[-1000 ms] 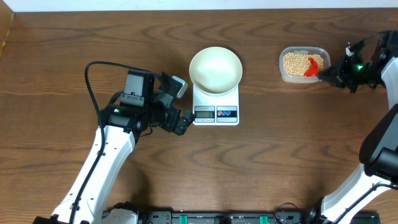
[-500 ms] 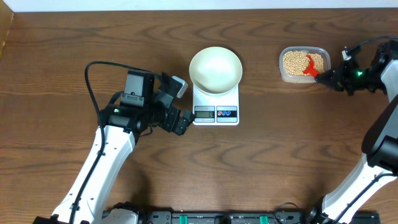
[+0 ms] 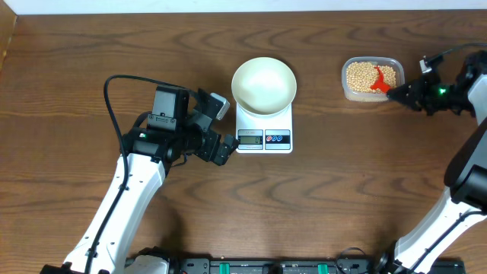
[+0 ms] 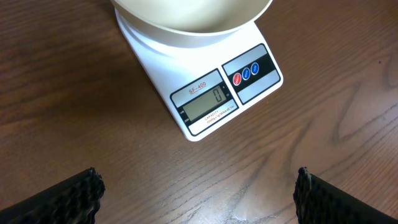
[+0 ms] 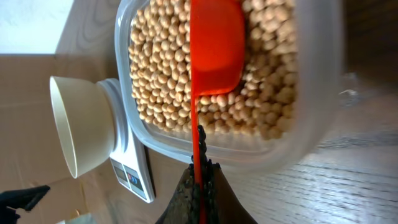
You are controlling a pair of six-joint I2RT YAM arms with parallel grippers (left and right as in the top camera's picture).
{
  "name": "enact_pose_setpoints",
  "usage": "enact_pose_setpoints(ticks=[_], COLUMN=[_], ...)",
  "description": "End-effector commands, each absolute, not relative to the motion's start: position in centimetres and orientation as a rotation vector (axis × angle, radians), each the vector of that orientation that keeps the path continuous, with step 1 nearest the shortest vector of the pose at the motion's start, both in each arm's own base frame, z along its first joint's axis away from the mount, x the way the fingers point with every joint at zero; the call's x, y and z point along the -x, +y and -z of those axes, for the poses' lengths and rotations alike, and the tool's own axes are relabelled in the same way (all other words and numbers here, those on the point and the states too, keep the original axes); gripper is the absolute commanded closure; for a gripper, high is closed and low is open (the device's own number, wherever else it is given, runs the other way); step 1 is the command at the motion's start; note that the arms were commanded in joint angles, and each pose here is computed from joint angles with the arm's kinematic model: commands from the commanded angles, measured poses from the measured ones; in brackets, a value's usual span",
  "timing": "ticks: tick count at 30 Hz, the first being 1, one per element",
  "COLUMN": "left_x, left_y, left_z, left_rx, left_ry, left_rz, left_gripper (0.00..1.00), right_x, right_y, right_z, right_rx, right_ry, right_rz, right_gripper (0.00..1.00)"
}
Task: Scoop item into bowl and weigh 50g on scale
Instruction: 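Drag the scoop through the soybeans with the right gripper to fill it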
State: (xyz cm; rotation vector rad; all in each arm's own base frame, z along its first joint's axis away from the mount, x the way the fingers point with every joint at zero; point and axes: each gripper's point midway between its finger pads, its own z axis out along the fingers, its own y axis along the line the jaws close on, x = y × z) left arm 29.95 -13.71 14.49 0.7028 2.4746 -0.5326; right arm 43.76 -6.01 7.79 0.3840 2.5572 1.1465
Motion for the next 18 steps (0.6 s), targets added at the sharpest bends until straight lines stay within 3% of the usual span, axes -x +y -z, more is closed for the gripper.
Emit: enact_pose_setpoints(ticks=[1,18], left_x=[-29.9,-29.9], left_y=[-13.6,-13.6], left_z=[-14.3,-14.3], left_rx=[-0.709,-0.709], left_ry=[2.479,2.479], left_rz=[0.525,0.525], left_gripper=[0.0,0.0], right_x=[-43.8,-43.5], right_y=[-7.1,-9.1], right_z=[-7.4,-9.7], right_rx=[-0.422,-0.479], right_ry=[2.515,2.348], right_rz=[-1.193,-1.339], right_gripper=[0.99,0.99])
